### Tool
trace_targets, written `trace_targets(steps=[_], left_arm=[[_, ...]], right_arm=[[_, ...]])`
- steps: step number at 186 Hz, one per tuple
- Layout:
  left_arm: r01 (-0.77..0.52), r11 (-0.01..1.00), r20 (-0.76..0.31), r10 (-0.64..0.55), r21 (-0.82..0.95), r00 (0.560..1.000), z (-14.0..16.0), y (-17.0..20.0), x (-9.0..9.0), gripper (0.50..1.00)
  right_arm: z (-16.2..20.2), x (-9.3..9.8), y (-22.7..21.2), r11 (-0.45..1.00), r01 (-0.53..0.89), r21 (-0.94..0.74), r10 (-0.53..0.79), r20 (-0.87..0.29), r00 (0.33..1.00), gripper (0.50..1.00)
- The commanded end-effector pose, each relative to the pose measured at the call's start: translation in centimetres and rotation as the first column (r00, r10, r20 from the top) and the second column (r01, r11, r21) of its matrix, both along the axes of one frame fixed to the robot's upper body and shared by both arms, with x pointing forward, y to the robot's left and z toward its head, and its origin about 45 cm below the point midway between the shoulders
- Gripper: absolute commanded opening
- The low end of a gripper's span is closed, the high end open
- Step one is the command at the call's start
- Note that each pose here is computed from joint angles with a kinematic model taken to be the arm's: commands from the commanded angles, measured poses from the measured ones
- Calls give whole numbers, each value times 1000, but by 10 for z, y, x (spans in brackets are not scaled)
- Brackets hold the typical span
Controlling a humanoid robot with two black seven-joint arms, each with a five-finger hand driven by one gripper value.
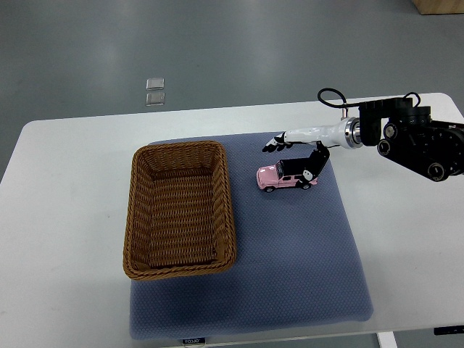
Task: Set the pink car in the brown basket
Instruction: 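Lower the right hand over the pink car's black roof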
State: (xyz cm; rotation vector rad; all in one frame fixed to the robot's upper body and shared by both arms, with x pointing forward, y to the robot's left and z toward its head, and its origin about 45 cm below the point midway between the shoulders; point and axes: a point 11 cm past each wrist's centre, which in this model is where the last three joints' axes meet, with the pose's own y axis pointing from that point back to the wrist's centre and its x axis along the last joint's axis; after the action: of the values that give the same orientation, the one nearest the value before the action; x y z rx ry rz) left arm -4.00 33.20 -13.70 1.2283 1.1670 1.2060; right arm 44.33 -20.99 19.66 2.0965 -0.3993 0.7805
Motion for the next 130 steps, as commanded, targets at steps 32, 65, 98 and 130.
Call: trace_targets(steps=[32, 65, 98, 130], left_arm=[[0, 1000, 0, 0, 0, 1000, 0, 0, 0, 1000], [0, 1000, 0, 0, 0, 1000, 0, 0, 0, 1000], [0, 1000, 0, 0, 0, 1000, 0, 0, 0, 1000], [0, 1000, 0, 0, 0, 1000, 0, 0, 0, 1000]], right_arm=[[-15, -2, -10, 999, 31, -14, -30, 61, 998, 911], [-21, -3, -14, 999, 30, -41, -26, 100, 995, 870], [-23, -3, -16, 998, 35, -48, -30, 101, 994, 795], [-24, -3, -13, 999, 29, -46, -24, 101, 995, 656]])
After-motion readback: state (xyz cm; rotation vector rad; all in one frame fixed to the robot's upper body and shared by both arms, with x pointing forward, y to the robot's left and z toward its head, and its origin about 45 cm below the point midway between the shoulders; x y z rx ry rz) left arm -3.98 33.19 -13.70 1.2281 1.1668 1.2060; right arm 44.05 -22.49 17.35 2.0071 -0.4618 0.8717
